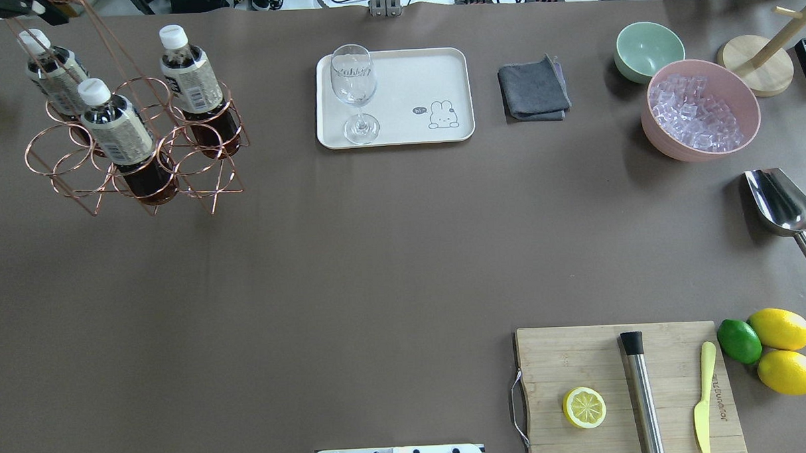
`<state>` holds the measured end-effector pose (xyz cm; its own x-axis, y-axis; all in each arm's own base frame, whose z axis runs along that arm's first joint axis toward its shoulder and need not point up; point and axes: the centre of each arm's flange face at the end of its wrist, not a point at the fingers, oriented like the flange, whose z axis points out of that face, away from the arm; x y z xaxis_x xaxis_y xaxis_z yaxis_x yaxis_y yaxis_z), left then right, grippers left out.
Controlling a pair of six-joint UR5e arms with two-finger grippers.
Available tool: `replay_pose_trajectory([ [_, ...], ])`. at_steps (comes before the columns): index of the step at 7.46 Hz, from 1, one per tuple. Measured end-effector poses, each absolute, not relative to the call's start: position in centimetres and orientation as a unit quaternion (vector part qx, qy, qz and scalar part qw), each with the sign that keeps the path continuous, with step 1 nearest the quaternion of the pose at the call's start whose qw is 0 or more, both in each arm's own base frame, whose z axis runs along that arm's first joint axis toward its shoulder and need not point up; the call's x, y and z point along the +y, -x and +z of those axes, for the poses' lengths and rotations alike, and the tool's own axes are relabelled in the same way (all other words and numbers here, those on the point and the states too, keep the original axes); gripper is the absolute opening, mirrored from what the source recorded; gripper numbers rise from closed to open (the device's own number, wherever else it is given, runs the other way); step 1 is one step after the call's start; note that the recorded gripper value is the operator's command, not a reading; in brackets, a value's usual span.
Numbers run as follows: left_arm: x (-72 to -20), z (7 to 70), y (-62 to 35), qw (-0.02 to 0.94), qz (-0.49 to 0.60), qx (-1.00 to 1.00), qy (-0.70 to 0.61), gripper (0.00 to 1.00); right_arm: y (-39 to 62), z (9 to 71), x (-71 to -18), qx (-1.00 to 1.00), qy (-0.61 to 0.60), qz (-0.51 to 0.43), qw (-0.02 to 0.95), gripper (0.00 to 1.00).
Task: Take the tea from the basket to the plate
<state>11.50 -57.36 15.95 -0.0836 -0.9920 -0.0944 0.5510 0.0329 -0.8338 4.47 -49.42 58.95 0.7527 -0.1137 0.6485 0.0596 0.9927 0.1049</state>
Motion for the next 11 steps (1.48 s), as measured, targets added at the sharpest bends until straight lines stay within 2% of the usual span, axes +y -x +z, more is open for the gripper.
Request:
replay_pose_trajectory([
  [2, -55.0, 10.6, -17.7, 0.617, -0.613, 0.382, 0.312, 0.00, -4.5, 59.3, -49.4, -0.348, -0.036, -0.047, 0.936, 1.00],
  [6, -50.9, 4.3, -26.0, 0.619, -0.600, 0.374, 0.342, 0.00, -4.5, 59.6, -49.2, -0.348, -0.034, -0.048, 0.936, 1.00],
  [11, -44.7, 2.7, -35.2, 0.630, -0.605, 0.346, 0.343, 0.00, -4.5, 59.7, -49.0, -0.348, -0.034, -0.048, 0.935, 1.00],
])
